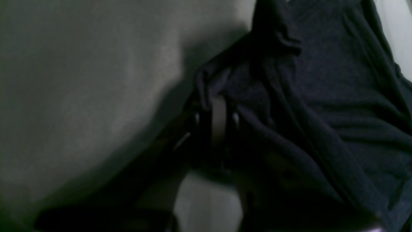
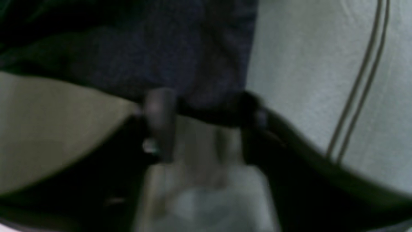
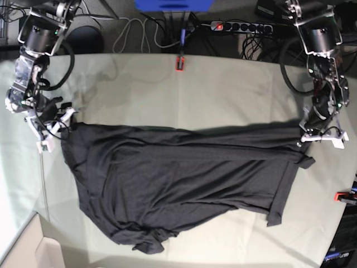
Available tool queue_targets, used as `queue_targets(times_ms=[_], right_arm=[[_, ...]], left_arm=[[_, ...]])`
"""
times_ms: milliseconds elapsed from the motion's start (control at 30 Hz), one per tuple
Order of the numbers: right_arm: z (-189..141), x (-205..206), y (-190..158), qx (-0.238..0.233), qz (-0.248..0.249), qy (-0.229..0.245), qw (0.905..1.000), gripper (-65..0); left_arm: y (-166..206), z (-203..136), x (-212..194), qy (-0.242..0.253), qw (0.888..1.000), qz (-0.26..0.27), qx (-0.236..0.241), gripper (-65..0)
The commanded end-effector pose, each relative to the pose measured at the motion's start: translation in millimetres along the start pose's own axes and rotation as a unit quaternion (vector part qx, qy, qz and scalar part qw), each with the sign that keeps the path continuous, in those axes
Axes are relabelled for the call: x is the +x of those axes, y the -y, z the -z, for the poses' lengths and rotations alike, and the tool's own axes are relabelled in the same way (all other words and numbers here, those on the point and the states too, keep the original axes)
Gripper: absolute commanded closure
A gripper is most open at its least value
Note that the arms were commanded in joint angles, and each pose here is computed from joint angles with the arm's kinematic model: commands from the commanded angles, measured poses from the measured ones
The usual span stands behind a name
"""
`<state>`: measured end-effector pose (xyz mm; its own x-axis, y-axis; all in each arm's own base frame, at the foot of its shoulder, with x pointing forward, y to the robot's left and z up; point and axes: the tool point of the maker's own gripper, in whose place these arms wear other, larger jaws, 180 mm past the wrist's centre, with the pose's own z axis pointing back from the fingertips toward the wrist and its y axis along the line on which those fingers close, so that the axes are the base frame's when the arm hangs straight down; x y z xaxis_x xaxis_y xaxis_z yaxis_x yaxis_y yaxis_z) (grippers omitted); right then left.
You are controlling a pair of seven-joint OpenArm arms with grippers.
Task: Layout the t-shirt on the table in an organized manner, then fold the t-shirt properly
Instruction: 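Pull the folded edge back with both grippers, unfolding the shirt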
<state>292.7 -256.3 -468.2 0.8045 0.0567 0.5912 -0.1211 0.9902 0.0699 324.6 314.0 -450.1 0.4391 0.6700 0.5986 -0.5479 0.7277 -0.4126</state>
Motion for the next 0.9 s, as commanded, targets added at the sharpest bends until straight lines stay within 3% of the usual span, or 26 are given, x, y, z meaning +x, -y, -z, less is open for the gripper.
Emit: queue_targets(times_ms=[0, 33, 67, 233, 367, 667, 867], right_arm=[[-3.6, 17.1, 5.2, -0.003, -0.002, 0.024, 0.9997, -8.7], [-3.6, 17.1, 5.2, -0.003, -0.002, 0.024, 0.9997, -1.8], [-3.9, 17.5, 5.7, -0.004, -0.001, 0.025, 0.9997, 0.0], [-8.3, 24.7, 10.9, -0.011, -0.008, 0.033, 0.9994, 0.0], [-36.9, 38.5, 21.7, -0.045, -0.05, 0.058, 0.996, 0.0], [-110.4, 59.6, 23.1, -0.111, -0.149, 0.108, 0.9766, 0.0], [-144.1, 63.8, 33.9, -0.151, -0.161, 0.126, 0.9671, 0.0]], left_arm=[[5.0, -1.8, 23.7, 0.028, 1.0, 0.006, -0.006, -0.1], [5.0, -1.8, 23.7, 0.028, 1.0, 0.006, -0.006, -0.1], [5.0, -1.8, 23.7, 0.028, 1.0, 0.006, -0.006, -0.1], [5.0, -1.8, 23.7, 0.028, 1.0, 0.006, -0.006, -0.1], [2.9, -10.0, 31.0, 0.036, 0.999, 0.017, -0.009, -0.1], [10.1, -55.4, 58.2, 0.09, 0.992, 0.087, -0.028, -0.1], [12.7, -72.8, 59.7, 0.1, 0.988, 0.113, -0.035, -0.1]])
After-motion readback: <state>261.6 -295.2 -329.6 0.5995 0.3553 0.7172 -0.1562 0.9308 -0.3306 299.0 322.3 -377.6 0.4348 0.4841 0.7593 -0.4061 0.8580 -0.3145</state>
